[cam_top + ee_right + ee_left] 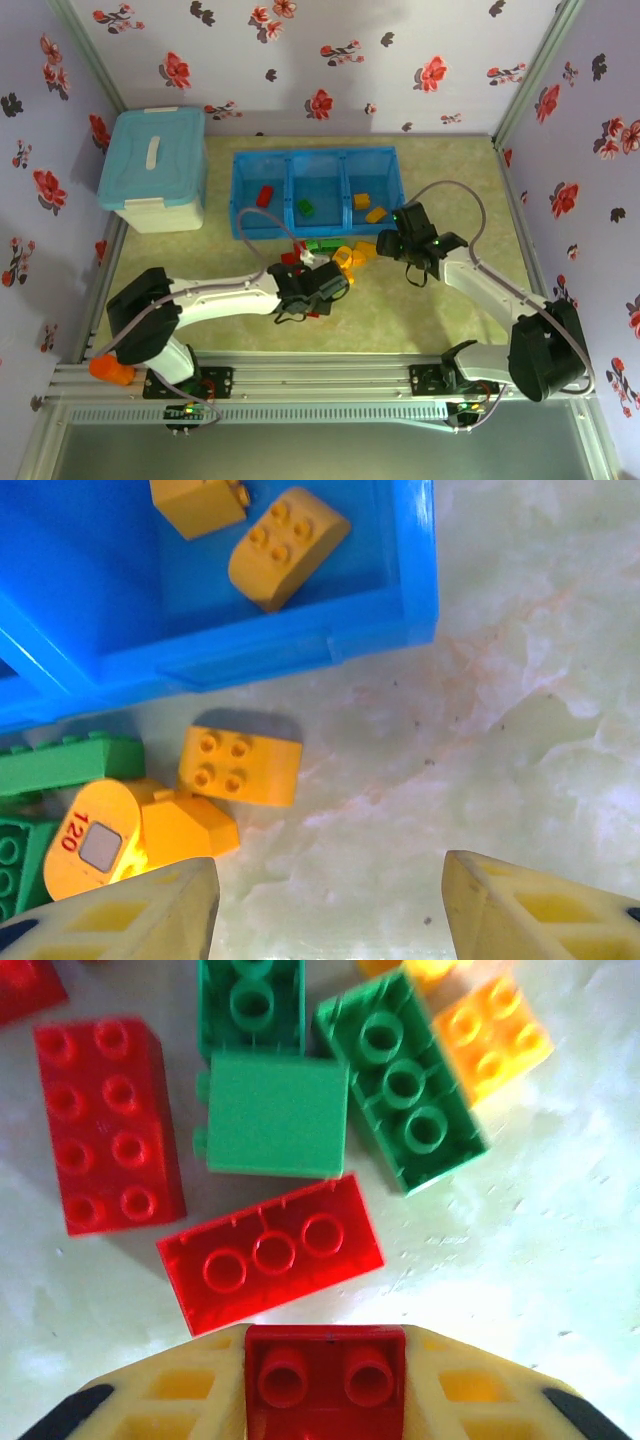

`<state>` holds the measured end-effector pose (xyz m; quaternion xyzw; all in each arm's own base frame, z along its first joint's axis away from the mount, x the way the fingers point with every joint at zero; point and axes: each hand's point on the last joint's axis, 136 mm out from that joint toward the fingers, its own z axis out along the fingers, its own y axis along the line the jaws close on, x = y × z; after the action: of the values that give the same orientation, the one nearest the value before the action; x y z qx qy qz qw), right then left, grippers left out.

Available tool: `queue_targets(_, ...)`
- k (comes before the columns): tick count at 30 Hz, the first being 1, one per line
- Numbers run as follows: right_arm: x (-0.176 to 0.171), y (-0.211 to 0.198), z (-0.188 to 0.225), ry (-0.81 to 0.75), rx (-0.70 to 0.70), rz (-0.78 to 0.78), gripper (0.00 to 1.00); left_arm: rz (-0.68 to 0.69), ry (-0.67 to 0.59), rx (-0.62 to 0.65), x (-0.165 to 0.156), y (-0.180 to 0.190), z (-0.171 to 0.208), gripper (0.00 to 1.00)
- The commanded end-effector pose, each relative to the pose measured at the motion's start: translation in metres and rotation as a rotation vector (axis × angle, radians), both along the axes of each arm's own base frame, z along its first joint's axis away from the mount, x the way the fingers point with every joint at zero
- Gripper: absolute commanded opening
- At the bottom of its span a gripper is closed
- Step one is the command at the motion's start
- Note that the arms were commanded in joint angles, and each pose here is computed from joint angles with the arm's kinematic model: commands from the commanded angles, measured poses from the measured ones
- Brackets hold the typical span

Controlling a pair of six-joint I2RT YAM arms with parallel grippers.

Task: Sort the legos into containers by color
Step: Pick up the lego from the middle-left of the table, then place the lego in the container, then pick up the lego from the center of the table.

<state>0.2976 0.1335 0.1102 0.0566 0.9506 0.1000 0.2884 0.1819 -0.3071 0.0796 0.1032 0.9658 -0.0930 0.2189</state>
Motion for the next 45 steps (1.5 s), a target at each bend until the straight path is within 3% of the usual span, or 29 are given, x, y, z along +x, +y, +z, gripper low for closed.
queue_targets(1, -0.009, 0.003, 0.000, -0.014, 0.038, -0.013, 0.60, 0.007, -0.078, 0.000, 0.025, 0.013, 0.034, 0.27)
queue_targets(6, -0.021, 0.000, -0.008, -0.009, 0.055, -0.022, 0.60, 0.071, -0.164, -0.047, 0.071, 0.040, 0.079, 0.28)
queue_targets(13, -0.037, 0.015, -0.017, 0.010, 0.080, 0.042, 0.60, 0.217, -0.271, -0.030, 0.147, 0.105, 0.122, 0.29)
queue_targets(20, -0.051, 0.047, -0.017, 0.008, 0.078, 0.154, 0.59, 0.317, -0.227, 0.021, 0.220, 0.150, 0.106, 0.29)
queue_targets(25, -0.059, 0.068, -0.004, -0.009, 0.074, 0.230, 0.61, 0.335, -0.179, 0.000, 0.251, 0.159, 0.085, 0.39)
queue_targets(28, -0.061, 0.079, 0.005, -0.022, 0.072, 0.265, 0.62, 0.321, -0.182, -0.007, 0.251, 0.157, 0.097, 0.74)
queue_targets(30, -0.063, 0.085, 0.010, -0.030, 0.067, 0.284, 0.62, 0.314, -0.220, -0.030, 0.246, 0.156, 0.112, 0.81)
queue_targets(37, -0.066, 0.118, 0.025, -0.043, 0.044, 0.361, 0.62, 0.304, -0.315, -0.123, 0.196, 0.157, 0.151, 0.81)
queue_targets(45, -0.075, 0.184, 0.010, 0.033, 0.008, 0.466, 0.60, 0.377, -0.302, -0.219, 0.113, 0.185, 0.124, 0.78)
